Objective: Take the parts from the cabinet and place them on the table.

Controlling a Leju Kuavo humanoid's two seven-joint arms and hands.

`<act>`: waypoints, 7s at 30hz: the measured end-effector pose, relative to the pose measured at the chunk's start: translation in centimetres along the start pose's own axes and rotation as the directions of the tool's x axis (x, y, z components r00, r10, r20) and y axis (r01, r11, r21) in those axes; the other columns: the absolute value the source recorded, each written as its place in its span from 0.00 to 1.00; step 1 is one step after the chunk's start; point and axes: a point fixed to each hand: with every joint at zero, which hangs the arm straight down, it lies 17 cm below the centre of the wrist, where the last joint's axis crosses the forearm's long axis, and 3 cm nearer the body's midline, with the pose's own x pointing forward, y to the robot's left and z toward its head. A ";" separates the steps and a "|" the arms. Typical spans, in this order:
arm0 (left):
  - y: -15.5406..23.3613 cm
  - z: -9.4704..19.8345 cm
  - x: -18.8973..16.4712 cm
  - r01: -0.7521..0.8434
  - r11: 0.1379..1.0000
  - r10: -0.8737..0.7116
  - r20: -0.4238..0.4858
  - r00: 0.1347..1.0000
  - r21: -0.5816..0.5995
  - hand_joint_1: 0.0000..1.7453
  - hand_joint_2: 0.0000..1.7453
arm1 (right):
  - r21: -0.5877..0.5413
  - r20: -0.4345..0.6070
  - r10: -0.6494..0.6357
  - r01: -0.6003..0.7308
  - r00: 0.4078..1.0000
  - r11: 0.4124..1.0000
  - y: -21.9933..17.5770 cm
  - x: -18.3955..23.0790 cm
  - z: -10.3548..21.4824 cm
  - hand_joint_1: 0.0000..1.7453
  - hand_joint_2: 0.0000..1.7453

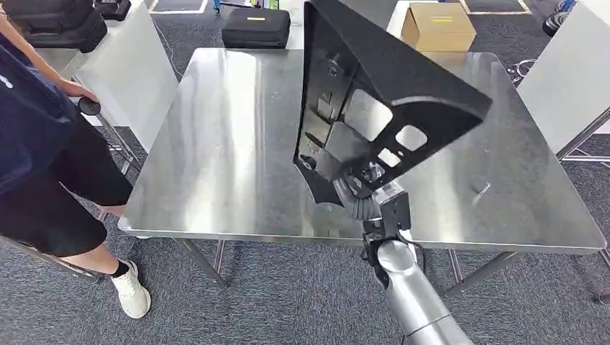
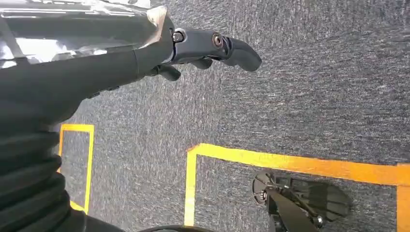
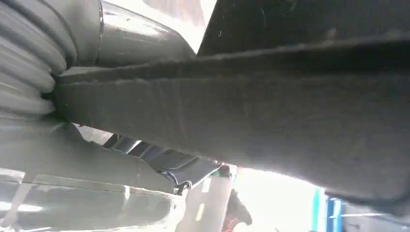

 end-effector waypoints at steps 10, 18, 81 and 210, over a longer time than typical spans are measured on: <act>0.0 -0.1 0.3 0.021 1.000 -0.021 0.004 1.000 0.000 0.00 1.00 | 0.003 -0.063 0.067 -0.067 0.996 0.998 -0.1 -1.7 -5.5 1.00 1.00; 0.1 -0.1 0.5 0.029 1.000 -0.029 0.009 1.000 0.002 0.00 1.00 | -0.024 -0.072 0.250 -0.252 0.966 0.967 0.8 -1.7 -8.1 1.00 1.00; -0.1 -0.2 1.4 0.140 0.990 -0.138 0.063 0.988 -0.018 0.00 1.00 | 0.164 -0.178 0.970 -0.967 0.167 0.196 -9.3 -6.8 -8.7 1.00 1.00; 1.1 -0.4 1.9 0.130 0.991 -0.132 0.091 0.987 0.030 0.00 1.00 | 0.485 -0.583 0.803 -0.846 -0.123 0.223 -28.2 -14.0 1.0 0.00 0.00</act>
